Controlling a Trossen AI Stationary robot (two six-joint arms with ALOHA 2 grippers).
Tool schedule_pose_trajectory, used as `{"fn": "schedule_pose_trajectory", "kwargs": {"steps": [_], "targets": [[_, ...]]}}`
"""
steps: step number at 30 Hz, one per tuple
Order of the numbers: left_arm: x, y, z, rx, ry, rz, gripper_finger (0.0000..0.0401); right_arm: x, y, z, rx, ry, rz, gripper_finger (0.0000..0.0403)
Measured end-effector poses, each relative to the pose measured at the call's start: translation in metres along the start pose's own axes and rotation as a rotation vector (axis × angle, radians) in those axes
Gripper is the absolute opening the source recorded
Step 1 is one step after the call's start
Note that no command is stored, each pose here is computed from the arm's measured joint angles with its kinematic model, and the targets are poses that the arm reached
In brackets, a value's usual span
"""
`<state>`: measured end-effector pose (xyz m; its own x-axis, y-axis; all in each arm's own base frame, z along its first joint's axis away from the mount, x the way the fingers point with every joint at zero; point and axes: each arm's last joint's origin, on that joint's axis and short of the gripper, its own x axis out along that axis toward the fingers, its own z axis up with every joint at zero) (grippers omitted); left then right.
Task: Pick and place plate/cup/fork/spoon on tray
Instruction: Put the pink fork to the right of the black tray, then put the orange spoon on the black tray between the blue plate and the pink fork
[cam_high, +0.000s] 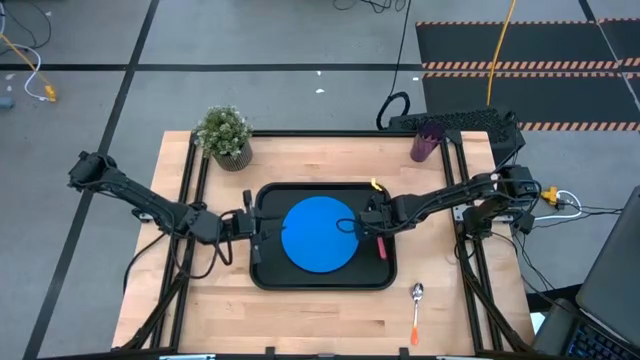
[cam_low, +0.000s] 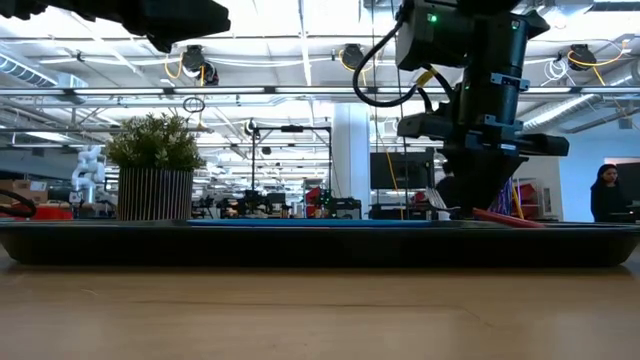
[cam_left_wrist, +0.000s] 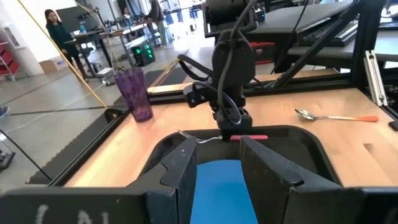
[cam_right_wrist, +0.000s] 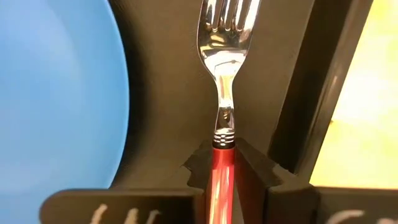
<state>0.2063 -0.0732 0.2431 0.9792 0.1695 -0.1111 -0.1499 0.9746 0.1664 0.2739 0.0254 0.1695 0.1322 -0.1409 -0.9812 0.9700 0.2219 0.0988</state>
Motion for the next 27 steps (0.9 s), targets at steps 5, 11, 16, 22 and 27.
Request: {"fn": "schedule_pose_trajectory", "kwargs": {"steps": [5, 11, 16, 22, 27], "targets": [[-0.001, -0.002, 0.000, 0.001, -0.001, -0.009, 0.0126, -0.001, 0.001, -0.008, -0.012, -0.023, 0.002, 0.0061], [-0.002, -0.003, 0.000, -0.002, -0.003, -0.015, 0.0126, -0.002, -0.001, -0.013, -0.004, -0.046, -0.022, 0.0096], [-0.003, -0.005, 0.001, -0.003, -0.004, -0.023, 0.0126, -0.002, -0.001, -0.012, -0.002, -0.051, -0.021, 0.0111], [-0.005, -0.009, -0.002, -0.008, 0.016, -0.041, 0.0126, -0.002, 0.000, -0.012, -0.008, -0.052, -0.005, 0.0116], [-0.007, -0.012, -0.003, -0.021, 0.033, -0.058, 0.0126, -0.003, 0.013, -0.009, -0.089, -0.115, 0.116, 0.0116]]}}
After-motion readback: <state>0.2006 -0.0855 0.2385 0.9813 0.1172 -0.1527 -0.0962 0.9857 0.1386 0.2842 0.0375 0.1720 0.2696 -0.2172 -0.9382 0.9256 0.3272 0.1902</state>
